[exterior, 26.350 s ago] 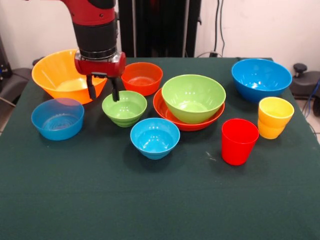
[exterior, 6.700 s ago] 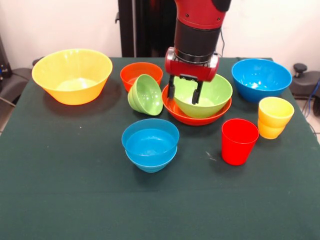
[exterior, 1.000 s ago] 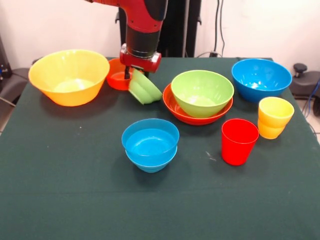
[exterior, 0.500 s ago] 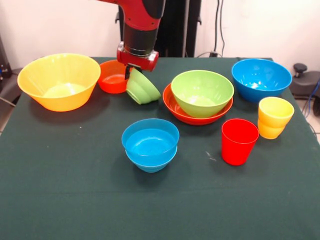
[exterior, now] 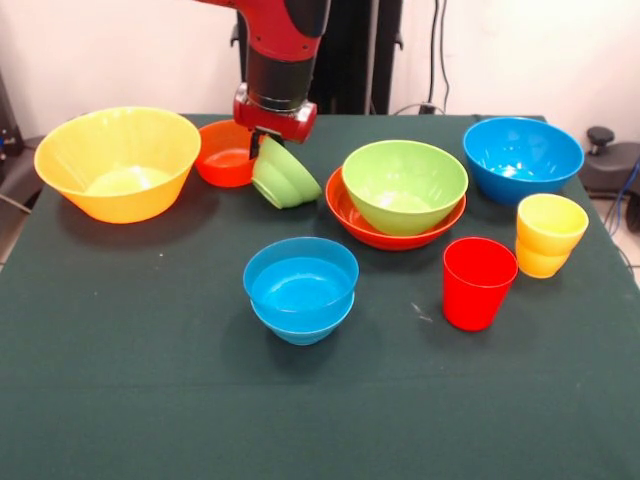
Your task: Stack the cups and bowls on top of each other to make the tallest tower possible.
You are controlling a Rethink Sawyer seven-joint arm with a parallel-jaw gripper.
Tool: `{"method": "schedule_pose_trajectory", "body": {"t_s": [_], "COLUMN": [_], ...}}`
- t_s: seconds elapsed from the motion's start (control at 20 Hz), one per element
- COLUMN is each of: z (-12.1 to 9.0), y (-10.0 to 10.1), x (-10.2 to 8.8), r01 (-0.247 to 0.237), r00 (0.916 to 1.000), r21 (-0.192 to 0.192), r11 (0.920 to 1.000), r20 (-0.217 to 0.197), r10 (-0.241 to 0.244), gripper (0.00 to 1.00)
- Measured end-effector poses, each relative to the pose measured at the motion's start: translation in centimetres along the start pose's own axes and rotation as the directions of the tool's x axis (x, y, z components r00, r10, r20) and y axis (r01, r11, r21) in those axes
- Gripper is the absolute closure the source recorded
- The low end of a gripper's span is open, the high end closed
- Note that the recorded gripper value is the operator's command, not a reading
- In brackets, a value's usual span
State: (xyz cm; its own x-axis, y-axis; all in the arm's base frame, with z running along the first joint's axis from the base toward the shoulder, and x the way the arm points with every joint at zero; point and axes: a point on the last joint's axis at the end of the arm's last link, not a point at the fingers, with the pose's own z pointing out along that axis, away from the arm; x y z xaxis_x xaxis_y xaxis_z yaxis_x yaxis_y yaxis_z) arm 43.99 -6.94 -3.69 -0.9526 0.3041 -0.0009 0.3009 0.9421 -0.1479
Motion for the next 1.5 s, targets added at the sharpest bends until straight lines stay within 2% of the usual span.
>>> {"method": "schedule_pose_trajectory", "body": {"t_s": [0.3, 0.45, 0.55, 0.7, 0.75, 0.95, 1.1, 1.3, 1.5], "z": [-1.4, -3.1, -4.9, -6.5, -7.8, -9.2, -11.1, -12.0, -11.8], "y": [0.1, 0.3, 0.4, 0.4, 0.4, 0.4, 0.6, 0.9, 1.5], "x": [-0.6, -1.4, -2.2, -2.9, -3.4, -4.0, -4.8, -5.2, -5.1], "r01": [-0.001, -0.005, -0.012, -0.022, -0.031, -0.044, -0.059, -0.062, -0.054], "r00": [0.9998, 0.9995, 0.9994, 0.9994, 0.9993, 0.9990, 0.9982, 0.9980, 0.9984], "r21": [-0.002, -0.005, -0.004, -0.001, 0.003, 0.004, 0.000, -0.005, -0.007], "r11": [1.0000, 1.0000, 0.9999, 0.9998, 0.9995, 0.9990, 0.9983, 0.9981, 0.9985], "r20": [0.019, 0.031, 0.033, 0.026, 0.018, 0.009, 0.009, 0.014, 0.012], "r10": [0.001, 0.005, 0.012, 0.022, 0.031, 0.044, 0.059, 0.062, 0.055], "gripper": [1.00, 1.00, 1.00, 1.00, 1.00, 1.00, 1.00, 1.00, 1.00]}}
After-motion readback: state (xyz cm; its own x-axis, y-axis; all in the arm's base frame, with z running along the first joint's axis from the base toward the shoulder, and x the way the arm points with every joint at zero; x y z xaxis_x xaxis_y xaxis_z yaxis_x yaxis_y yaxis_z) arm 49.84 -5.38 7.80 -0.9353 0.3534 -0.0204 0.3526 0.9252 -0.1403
